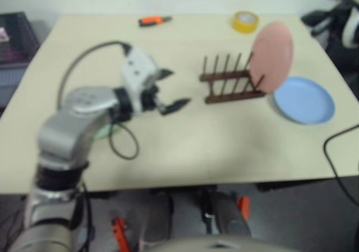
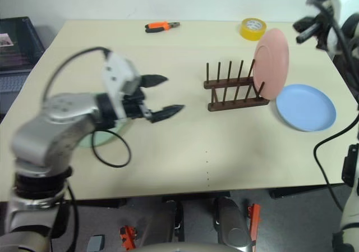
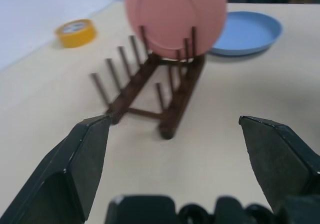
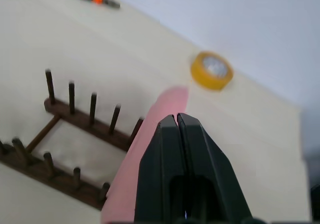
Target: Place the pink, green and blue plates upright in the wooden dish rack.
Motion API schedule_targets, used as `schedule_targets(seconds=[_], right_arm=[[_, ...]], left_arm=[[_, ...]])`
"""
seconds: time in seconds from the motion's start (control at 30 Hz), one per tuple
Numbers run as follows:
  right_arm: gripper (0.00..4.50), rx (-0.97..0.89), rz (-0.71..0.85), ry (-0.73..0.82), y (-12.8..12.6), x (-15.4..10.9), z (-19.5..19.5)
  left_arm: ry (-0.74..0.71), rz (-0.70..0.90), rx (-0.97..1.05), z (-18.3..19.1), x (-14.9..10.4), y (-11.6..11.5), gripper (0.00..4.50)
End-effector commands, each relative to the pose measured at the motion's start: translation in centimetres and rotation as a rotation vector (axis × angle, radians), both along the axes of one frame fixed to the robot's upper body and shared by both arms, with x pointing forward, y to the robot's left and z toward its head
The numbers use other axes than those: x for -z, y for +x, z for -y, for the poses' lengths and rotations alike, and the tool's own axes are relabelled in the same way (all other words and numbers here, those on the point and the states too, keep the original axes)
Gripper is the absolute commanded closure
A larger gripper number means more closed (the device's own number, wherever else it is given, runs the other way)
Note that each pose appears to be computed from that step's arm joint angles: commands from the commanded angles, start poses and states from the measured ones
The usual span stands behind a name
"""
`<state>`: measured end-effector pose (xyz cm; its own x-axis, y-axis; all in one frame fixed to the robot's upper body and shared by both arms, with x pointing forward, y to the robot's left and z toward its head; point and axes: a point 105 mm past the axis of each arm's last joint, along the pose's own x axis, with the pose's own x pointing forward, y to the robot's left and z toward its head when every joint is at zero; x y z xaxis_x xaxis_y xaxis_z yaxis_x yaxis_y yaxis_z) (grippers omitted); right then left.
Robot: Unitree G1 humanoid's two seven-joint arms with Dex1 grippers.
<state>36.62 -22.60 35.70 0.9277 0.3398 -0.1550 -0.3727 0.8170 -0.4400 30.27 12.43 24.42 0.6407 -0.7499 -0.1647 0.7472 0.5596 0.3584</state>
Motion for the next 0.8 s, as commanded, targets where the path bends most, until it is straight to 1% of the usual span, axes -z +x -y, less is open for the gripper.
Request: schedule_targets(seconds=[0.03, 0.07, 0.1, 0.17, 0.2, 0.23, 0.3, 0.4, 0.5, 0.6, 0.7, 0.8], right_arm=[[4.48, -0.266, 0.051, 0.102, -2.2, -2.6, -5.8], [4.48, -0.4, 0.021, 0.135, -2.7, -1.9, -9.0], [4.48, -0.497, -0.011, 0.156, -3.1, -0.9, -11.4], [4.48, -0.62, -0.065, 0.165, -3.5, 1.5, -15.0], [4.11, -0.649, -0.102, 0.194, -3.3, 2.6, -16.4], [3.9, -0.671, -0.139, 0.226, -3.2, 3.5, -17.6], [3.23, -0.685, -0.18, 0.236, -3.0, 4.9, -19.3], [2.18, -0.701, -0.214, 0.259, -2.7, 6.0, -20.9], [1.16, -0.723, -0.274, 0.269, -2.7, 8.4, -24.1], [0.02, -0.742, -0.31, 0.25, -3.0, 10.2, -25.1], [0.02, -0.751, -0.329, 0.253, -3.2, 11.0, -25.6], [0.02, -0.722, -0.318, 0.24, -2.9, 11.2, -25.6]], left_arm=[[0.01, 0.045, -0.145, -4.8, -2.4, -0.7, 0.0], [0.03, 0.04, -0.246, -7.5, -2.6, -0.7, 0.0], [0.058, 0.032, -0.328, -9.5, -2.5, -0.7, 0.0], [0.107, 0.003, -0.47, -12.8, -2.0, -0.9, 0.0], [0.118, -0.011, -0.533, -14.2, -1.8, -0.9, 0.0], [0.126, -0.019, -0.588, -15.4, -1.7, -1.0, 0.0], [0.129, -0.035, -0.652, -16.8, -1.6, -1.3, 0.0], [0.109, -0.064, -0.735, -18.4, -1.4, -1.4, 0.0], [0.082, -0.156, -0.906, -21.6, 0.5, -1.5, 0.0], [0.043, -0.223, -0.974, -22.4, 2.0, -1.0, 0.0], [-0.012, -0.281, -1.041, -23.4, 4.0, -0.3, 0.0], [-0.034, -0.297, -1.04, -23.1, 5.4, 0.6, 0.0]])
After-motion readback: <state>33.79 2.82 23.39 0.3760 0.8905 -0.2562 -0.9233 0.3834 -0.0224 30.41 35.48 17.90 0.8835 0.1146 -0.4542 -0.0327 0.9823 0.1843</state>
